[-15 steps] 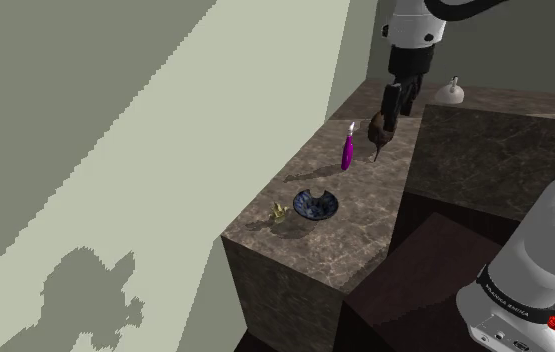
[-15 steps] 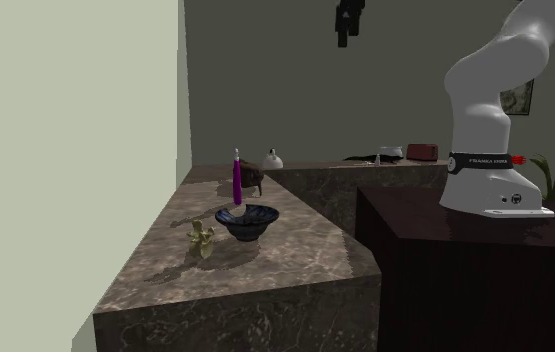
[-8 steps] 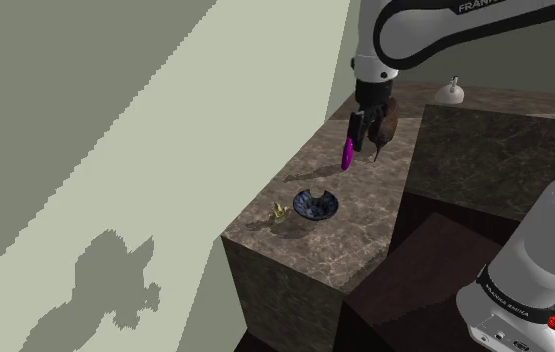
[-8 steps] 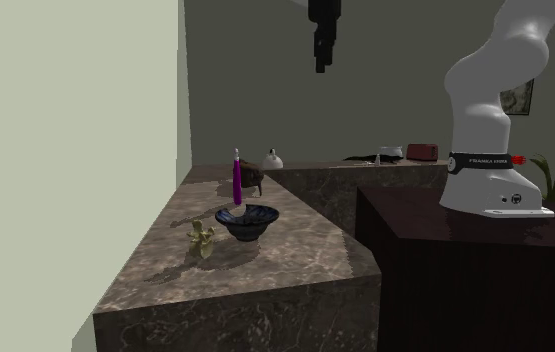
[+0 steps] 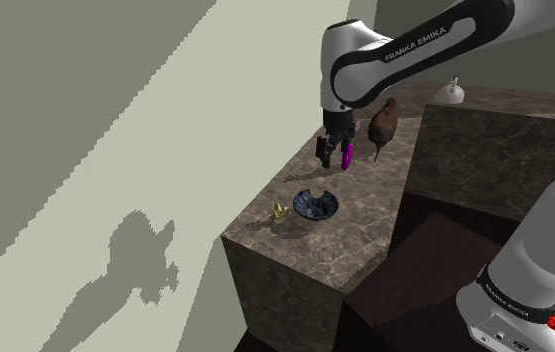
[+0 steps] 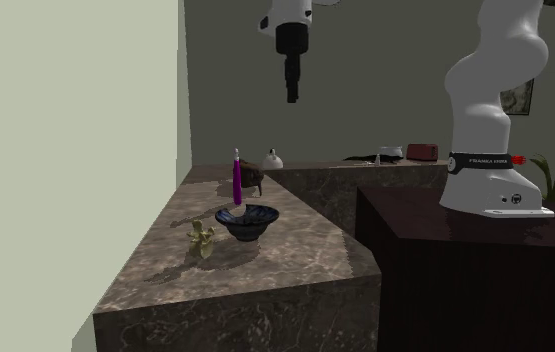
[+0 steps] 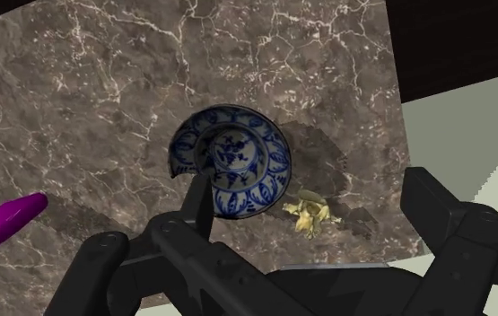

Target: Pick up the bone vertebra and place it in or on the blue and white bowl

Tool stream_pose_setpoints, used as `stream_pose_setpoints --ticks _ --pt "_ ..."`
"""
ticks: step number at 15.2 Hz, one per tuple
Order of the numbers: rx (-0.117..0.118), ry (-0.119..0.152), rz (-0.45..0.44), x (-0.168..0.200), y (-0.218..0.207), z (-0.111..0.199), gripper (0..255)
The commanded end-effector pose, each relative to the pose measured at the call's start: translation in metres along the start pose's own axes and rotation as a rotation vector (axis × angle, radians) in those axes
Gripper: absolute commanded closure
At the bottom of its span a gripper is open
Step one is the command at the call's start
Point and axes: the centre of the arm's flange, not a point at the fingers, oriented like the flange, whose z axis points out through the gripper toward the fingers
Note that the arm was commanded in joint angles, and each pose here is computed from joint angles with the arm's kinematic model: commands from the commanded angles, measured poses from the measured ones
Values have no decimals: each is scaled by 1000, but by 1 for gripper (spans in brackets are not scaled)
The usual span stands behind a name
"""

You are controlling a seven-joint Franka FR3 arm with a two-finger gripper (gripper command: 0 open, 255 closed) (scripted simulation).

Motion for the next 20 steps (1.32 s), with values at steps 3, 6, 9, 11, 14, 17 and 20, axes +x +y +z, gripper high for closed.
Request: stream_pose_setpoints --ticks 3,6,9,11,14,17,20 --pt "1 1 12 33 -9 39 0" --pt "1 1 21 60 -15 68 0" --pt "1 0 29 87 -21 96 0" --pt "1 0 35 105 -25 115 0" --pt "0 0 43 132 -30 144 0" --pt "0 0 52 159 -36 172 0" --pt "0 0 61 186 -41 201 0"
